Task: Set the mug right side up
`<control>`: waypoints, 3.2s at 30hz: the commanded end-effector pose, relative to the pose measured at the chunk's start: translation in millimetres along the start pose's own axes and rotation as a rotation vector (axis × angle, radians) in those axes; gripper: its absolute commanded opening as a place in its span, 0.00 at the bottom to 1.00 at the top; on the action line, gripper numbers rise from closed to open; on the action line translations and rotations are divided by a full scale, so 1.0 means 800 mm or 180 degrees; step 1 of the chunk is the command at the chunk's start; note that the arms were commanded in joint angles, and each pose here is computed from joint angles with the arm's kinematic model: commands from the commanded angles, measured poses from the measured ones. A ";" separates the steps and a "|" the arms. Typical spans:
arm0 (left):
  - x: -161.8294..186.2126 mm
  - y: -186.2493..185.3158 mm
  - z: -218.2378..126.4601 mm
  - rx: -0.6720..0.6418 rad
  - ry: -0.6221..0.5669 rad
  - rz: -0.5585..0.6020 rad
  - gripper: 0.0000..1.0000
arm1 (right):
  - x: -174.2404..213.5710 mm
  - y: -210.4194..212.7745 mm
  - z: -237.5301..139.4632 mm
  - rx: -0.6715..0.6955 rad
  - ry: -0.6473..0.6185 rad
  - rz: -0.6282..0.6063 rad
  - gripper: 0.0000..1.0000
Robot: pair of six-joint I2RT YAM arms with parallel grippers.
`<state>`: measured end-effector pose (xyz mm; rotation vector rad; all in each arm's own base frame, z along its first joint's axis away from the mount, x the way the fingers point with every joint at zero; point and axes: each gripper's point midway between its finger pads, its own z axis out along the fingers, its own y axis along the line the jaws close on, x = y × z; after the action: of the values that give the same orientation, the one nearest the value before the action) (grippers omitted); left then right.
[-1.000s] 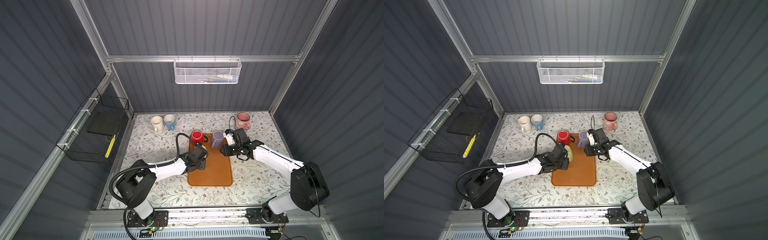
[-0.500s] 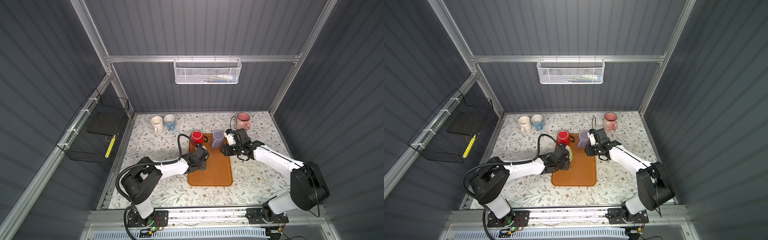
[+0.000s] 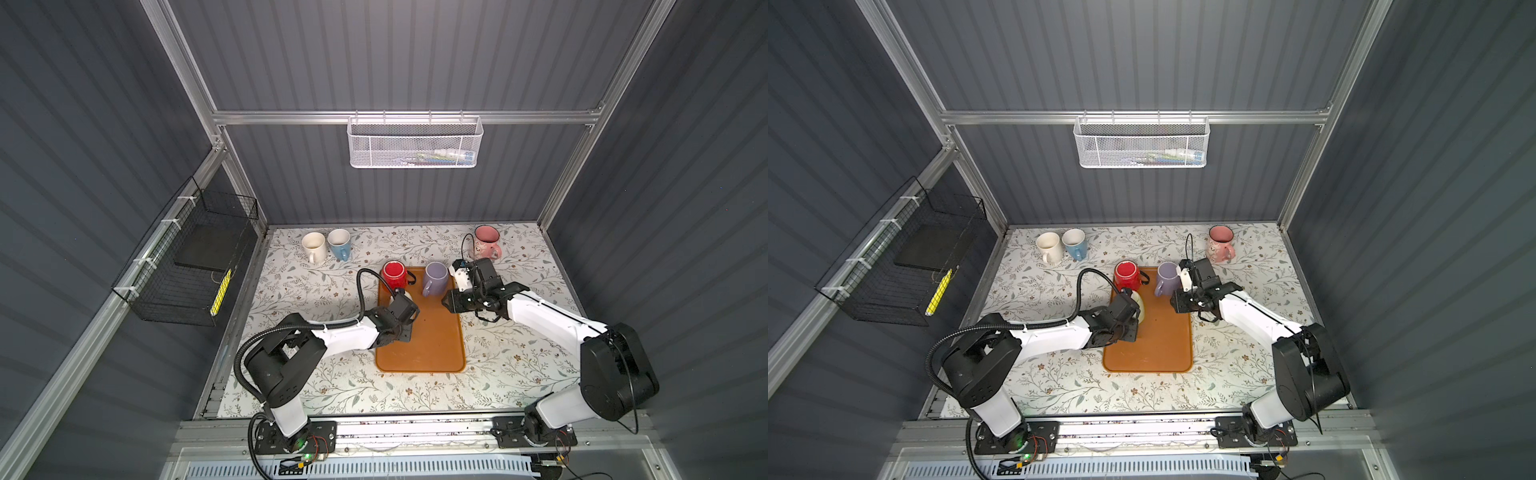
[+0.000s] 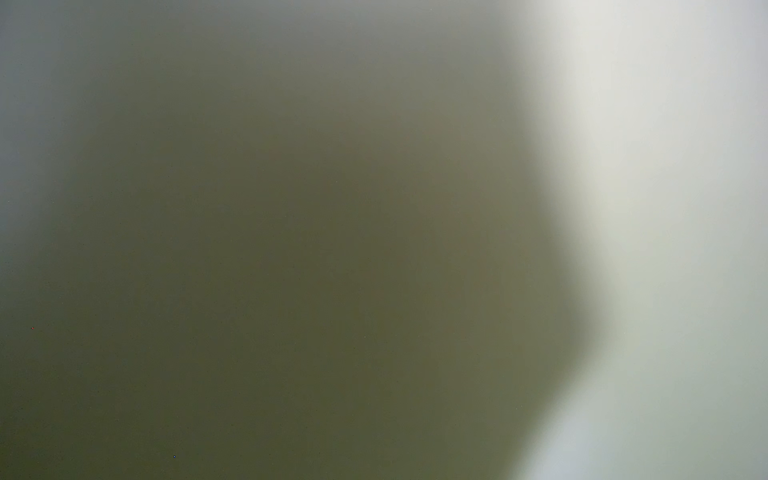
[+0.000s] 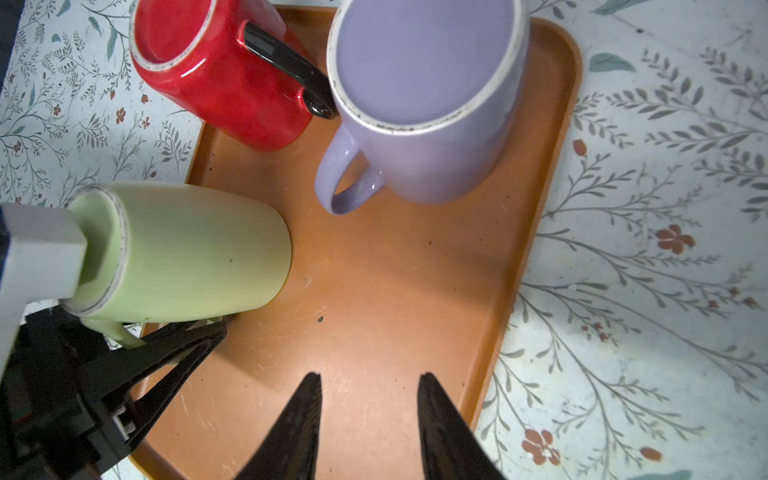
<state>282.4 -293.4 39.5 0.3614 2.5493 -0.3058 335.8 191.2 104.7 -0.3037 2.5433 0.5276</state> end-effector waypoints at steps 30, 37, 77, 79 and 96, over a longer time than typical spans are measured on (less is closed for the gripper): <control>-0.094 -0.041 -0.085 0.0651 -0.0720 0.0262 0.00 | -0.002 -0.029 -0.027 -0.0429 -0.0256 0.0560 0.40; -0.118 -0.037 -0.111 0.0951 -0.0927 0.0140 0.00 | 0.000 -0.037 -0.035 -0.0523 -0.0336 0.0693 0.40; -0.209 -0.145 -0.216 0.3354 -0.1274 0.0418 0.00 | -0.076 0.069 -0.181 -0.3105 -0.1723 0.0051 0.41; -0.209 -0.149 -0.215 0.3398 -0.1247 0.0413 0.00 | -0.081 0.072 -0.185 -0.3172 -0.1756 0.0033 0.41; -0.207 -0.164 -0.208 0.3598 -0.1144 0.0355 0.00 | -0.110 0.096 -0.192 -0.3404 -0.1866 -0.0164 0.40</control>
<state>298.4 -391.0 246.1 0.6823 1.9325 -1.5469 318.6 200.7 280.1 -0.4180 1.5657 1.6613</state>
